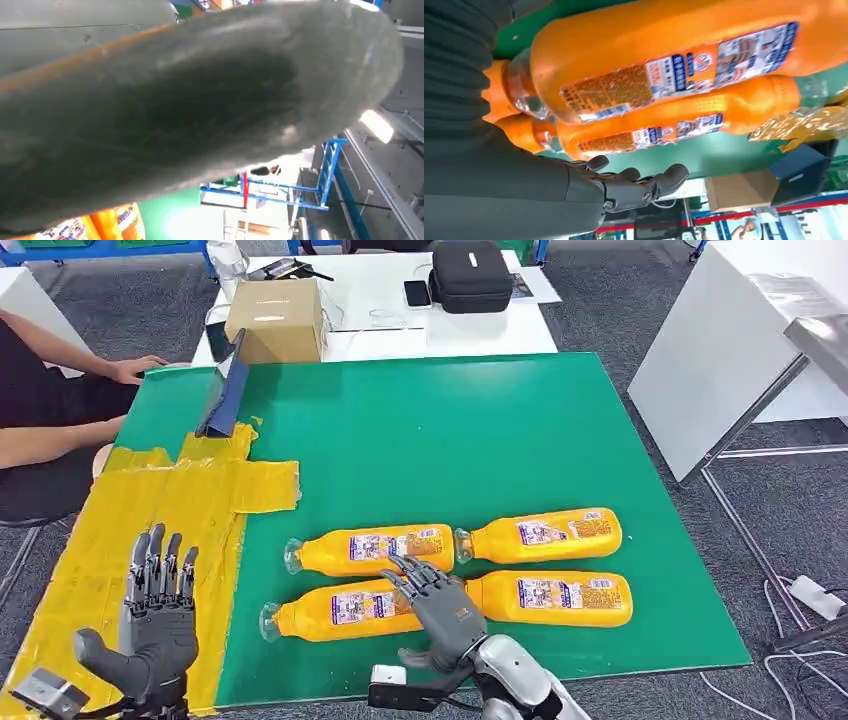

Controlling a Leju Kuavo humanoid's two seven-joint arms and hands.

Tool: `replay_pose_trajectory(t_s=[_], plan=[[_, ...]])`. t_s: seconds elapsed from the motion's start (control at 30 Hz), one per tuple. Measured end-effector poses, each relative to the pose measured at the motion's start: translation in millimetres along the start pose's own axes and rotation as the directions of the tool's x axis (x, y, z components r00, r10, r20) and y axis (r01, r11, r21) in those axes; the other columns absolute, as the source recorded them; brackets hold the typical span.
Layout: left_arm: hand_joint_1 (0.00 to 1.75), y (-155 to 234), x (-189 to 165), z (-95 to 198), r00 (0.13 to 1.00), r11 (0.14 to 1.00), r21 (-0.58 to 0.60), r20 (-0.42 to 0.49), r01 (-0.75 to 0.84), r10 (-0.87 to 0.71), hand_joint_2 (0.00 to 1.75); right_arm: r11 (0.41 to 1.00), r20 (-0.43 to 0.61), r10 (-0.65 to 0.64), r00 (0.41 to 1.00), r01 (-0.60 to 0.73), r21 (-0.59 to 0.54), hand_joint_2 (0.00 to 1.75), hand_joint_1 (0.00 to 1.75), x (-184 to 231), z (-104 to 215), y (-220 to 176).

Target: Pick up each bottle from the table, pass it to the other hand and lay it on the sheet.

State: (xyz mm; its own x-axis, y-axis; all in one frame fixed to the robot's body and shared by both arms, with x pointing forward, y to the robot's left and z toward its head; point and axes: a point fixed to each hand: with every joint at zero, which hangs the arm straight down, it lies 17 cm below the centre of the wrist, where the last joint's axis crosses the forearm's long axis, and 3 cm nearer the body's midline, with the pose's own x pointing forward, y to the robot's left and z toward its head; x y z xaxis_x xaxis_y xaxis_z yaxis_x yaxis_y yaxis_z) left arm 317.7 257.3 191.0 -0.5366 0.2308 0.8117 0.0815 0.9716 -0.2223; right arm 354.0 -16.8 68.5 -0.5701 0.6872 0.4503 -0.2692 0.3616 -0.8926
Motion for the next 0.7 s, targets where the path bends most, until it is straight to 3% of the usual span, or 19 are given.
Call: replay_pose_trajectory(t_s=[0.7], plan=[[0.00,7,-4,1,1.000,1.000,0.015,-0.006,-0.014,0.014,0.00,0.985,-0.025,-0.013,1.000,0.018,0.171,1.75,0.00,-36,-6,29]])
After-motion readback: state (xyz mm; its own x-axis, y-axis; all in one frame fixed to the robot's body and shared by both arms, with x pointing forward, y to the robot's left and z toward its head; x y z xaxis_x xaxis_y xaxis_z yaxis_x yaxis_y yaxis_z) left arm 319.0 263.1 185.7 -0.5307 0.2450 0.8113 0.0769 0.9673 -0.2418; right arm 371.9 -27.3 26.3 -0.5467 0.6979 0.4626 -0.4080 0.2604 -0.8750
